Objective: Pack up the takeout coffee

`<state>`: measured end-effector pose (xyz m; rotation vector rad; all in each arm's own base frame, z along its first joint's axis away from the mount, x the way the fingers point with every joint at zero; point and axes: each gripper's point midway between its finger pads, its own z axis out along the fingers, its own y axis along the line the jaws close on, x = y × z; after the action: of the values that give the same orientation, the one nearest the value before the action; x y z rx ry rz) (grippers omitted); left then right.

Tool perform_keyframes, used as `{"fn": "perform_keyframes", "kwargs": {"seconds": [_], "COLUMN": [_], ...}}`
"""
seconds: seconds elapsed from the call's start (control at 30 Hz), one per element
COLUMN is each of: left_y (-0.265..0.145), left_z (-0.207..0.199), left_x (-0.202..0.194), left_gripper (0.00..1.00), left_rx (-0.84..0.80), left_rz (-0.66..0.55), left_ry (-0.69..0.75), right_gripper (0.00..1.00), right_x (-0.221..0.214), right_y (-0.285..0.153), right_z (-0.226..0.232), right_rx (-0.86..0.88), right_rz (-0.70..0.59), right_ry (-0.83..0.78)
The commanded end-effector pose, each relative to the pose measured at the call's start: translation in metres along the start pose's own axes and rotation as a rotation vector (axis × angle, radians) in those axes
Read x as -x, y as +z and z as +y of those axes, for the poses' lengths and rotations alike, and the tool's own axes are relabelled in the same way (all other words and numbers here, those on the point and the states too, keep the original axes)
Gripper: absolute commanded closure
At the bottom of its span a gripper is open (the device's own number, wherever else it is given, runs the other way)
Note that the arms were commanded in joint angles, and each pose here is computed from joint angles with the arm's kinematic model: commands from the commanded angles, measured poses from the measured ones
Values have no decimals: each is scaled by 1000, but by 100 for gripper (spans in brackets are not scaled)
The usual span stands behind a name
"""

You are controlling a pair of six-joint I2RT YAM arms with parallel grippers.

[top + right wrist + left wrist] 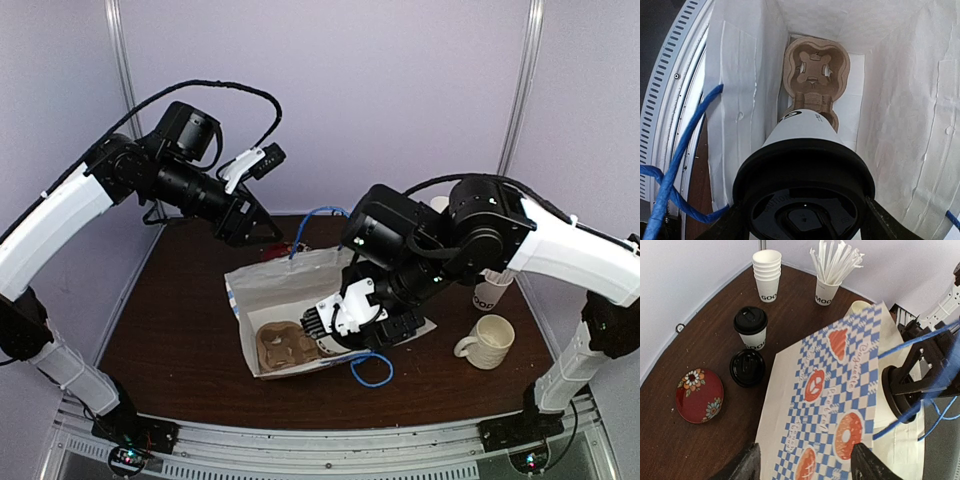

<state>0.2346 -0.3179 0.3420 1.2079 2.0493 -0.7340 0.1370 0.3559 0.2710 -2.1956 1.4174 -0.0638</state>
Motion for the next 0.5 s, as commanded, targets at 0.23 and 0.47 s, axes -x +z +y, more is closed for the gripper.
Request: {"fn": "perform_keyframes", "kwargs": {"seconds": [0.23,0.47], "left_y": [-37,6], "left_z": [24,55], "left_x": [43,16], "left_gripper": [25,25], "left_rx": [189,233], "left_rz": [-256,-151], "left_ry": [31,-24], "right_gripper": [34,35], "right_x": [5,2], "right_y": [8,17], "right_z": [49,36], "right_rx": [-37,-164], "right_rz": [68,115], "right_ry": [-135,-175]}}
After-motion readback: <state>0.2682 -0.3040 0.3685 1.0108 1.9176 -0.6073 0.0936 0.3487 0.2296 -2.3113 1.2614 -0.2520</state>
